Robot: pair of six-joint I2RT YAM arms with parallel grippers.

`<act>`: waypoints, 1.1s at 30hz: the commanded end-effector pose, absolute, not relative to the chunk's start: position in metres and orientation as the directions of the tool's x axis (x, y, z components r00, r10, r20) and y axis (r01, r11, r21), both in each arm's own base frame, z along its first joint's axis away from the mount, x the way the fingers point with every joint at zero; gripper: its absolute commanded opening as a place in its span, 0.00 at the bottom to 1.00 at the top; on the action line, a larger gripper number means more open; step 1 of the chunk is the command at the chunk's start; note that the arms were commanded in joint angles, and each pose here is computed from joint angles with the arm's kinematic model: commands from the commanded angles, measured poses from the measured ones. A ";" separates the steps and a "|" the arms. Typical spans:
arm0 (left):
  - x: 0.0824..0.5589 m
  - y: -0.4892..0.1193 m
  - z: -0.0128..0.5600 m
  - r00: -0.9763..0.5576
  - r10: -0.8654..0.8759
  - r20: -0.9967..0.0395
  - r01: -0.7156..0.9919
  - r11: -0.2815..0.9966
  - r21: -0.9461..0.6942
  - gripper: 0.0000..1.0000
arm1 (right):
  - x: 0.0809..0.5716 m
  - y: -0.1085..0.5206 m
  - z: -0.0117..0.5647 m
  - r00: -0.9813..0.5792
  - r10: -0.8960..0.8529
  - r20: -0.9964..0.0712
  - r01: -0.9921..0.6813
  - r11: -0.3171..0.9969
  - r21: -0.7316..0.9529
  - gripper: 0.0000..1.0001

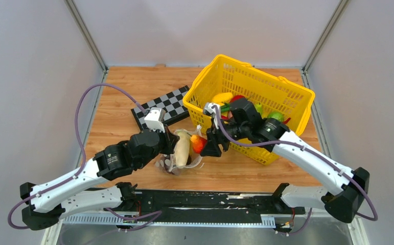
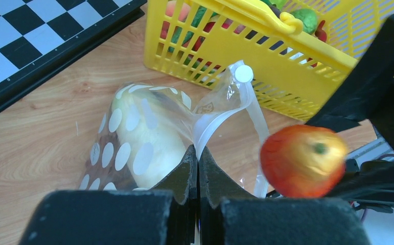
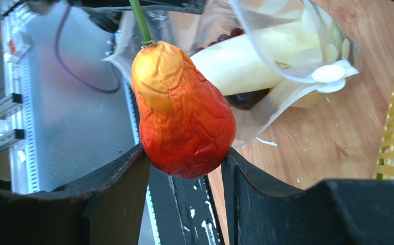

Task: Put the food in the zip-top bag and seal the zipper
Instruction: Place the fake fruit in the zipper food storage bag.

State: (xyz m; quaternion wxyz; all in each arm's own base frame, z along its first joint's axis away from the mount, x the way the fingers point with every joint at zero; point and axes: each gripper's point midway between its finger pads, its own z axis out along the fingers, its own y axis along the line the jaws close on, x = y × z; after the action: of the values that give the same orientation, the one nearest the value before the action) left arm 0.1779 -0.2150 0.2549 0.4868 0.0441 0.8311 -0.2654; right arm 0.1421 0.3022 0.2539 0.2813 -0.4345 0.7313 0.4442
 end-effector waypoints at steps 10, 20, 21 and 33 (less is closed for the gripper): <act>0.178 -0.223 0.285 -0.490 -0.285 -0.824 0.362 0.793 -0.490 0.00 | 0.168 0.325 0.229 -0.419 -0.539 -0.731 -0.887 0.417 0.200 0.44; 0.180 -0.220 0.285 -0.491 -0.292 -0.821 0.340 0.803 -0.489 0.00 | 0.172 0.321 0.231 -0.381 -0.601 -0.703 -0.881 0.467 0.078 0.46; 0.180 -0.220 0.285 -0.489 -0.296 -0.820 0.338 0.802 -0.492 0.00 | 0.175 0.320 0.231 -0.388 -0.598 -0.701 -0.874 0.481 0.073 0.46; 0.180 -0.218 0.292 -0.481 -0.312 -0.819 0.341 0.795 -0.502 0.00 | 0.184 0.332 0.254 -0.391 -0.493 -0.777 -0.848 0.520 0.096 0.77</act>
State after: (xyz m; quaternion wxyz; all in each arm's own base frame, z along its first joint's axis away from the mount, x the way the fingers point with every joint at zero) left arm 0.1764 -0.2156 0.2590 0.4857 0.0383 0.8272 -0.2799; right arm 0.1762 0.3246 0.2191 0.3016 -0.4477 0.8113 0.2245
